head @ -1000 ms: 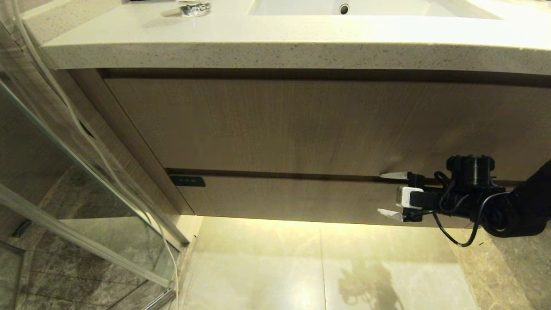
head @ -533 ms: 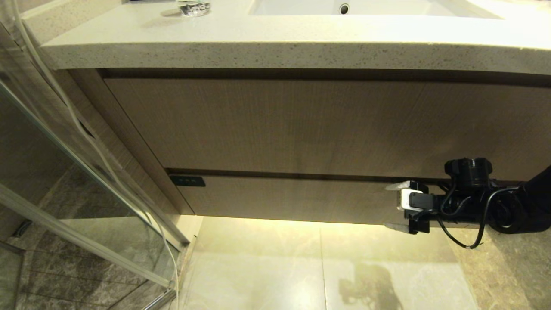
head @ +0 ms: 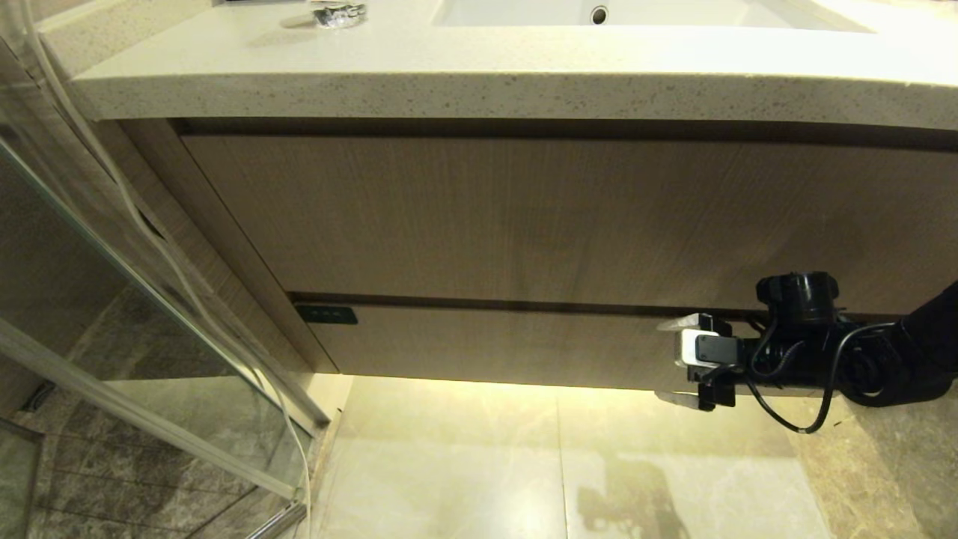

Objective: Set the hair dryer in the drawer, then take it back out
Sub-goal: Pull open the drawer

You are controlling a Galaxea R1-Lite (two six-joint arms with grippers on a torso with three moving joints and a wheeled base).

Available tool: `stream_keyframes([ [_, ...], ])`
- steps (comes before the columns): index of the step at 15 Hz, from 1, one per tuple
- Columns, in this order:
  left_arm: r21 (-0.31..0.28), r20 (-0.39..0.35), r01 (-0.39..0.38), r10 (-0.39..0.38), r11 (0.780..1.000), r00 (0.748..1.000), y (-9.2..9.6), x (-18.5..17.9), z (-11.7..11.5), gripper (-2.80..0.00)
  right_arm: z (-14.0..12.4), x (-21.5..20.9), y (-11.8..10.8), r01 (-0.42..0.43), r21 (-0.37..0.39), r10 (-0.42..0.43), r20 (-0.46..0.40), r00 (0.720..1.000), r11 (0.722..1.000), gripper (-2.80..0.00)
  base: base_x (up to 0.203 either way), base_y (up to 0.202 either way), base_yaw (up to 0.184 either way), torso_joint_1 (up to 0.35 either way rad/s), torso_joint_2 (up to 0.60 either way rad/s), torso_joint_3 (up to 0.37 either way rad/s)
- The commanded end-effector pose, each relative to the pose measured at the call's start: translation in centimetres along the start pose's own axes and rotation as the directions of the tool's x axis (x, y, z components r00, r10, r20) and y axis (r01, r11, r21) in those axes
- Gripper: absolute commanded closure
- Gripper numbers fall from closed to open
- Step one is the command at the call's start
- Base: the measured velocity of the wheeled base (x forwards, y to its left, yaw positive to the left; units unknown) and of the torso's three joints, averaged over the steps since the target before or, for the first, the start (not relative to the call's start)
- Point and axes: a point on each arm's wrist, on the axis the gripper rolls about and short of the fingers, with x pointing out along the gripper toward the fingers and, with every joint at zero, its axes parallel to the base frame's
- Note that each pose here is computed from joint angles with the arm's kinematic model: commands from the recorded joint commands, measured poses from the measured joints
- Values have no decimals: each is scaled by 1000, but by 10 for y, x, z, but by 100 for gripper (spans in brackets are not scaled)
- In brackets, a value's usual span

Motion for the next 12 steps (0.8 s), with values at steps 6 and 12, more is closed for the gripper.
stream_keyframes([
  [6,0,0,0,0,1000,1000,0,0,0,0,7,9,-5,26,-41,-25,29,999,999,-280,0,0,0,0,0,0],
  [12,0,0,0,0,1000,1000,0,0,0,0,7,16,-8,39,-47,-39,-5,999,998,-280,0,0,0,0,0,0],
])
